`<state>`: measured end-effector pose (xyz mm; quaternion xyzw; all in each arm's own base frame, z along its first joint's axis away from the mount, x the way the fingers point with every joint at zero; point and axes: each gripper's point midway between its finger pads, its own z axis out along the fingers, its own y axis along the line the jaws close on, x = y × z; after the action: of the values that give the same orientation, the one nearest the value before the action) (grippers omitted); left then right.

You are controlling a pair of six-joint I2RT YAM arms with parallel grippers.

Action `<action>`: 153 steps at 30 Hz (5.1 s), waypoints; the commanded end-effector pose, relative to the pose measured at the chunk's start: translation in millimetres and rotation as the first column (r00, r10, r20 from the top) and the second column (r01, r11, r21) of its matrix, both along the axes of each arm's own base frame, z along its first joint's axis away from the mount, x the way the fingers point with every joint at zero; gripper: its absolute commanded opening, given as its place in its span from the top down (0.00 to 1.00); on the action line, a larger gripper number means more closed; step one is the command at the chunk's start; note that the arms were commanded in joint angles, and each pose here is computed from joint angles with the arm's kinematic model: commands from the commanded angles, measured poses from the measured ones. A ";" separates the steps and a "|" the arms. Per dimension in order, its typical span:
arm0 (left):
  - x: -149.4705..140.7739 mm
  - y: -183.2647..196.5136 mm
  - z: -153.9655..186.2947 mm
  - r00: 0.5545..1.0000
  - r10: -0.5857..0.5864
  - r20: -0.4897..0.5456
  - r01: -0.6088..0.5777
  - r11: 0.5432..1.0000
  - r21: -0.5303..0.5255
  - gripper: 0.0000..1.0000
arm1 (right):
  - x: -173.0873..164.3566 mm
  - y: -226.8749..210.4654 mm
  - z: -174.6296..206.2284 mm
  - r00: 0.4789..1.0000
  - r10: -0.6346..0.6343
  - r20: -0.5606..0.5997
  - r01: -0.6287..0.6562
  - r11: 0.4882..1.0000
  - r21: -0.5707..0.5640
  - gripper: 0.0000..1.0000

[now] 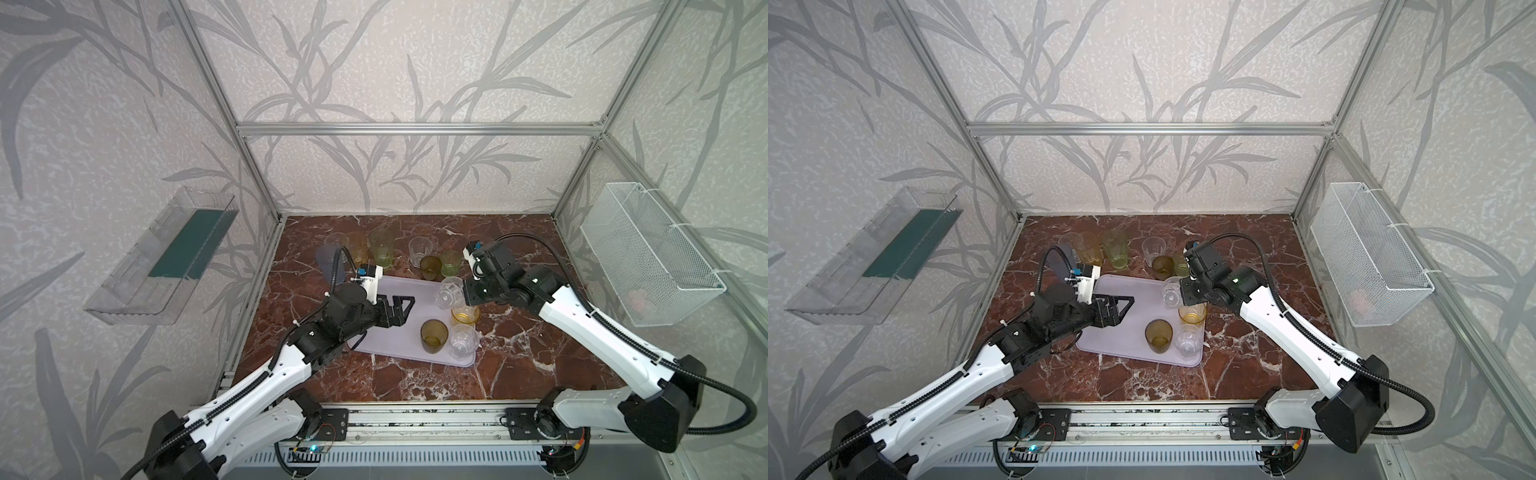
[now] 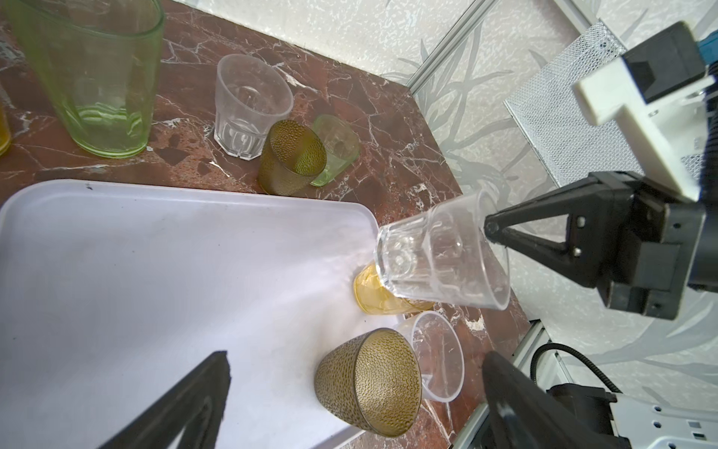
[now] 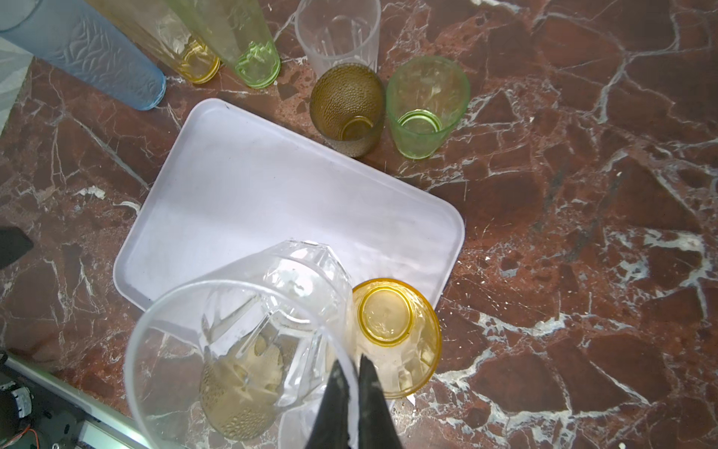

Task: Place the glasses into the tray
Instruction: Place the glass on the tray, then pick up the glass from the top-center of the table.

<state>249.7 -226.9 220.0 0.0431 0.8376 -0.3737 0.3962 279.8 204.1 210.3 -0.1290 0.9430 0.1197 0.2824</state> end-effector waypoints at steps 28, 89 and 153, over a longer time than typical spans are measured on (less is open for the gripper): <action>11.9 17.2 6.4 0.995 0.099 0.023 -0.098 0.995 -0.012 0.01 | 3.4 30.9 -68.4 0.992 0.016 -0.129 -0.025 0.997 -0.074 1.00; 47.9 49.4 15.1 0.966 0.255 0.049 -0.259 0.935 0.243 0.01 | -16.5 30.3 -12.3 0.997 0.054 0.047 -0.067 0.937 0.344 0.04; 134.7 91.1 43.4 0.957 0.286 -0.048 -0.288 0.957 -0.033 0.03 | 181.8 -36.6 -110.7 0.947 -0.295 -0.129 0.305 0.950 0.063 0.64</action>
<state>388.8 -131.6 253.9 -0.0985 0.8467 -0.3061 0.4240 457.3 172.8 102.0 0.0307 0.9581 0.1378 0.2492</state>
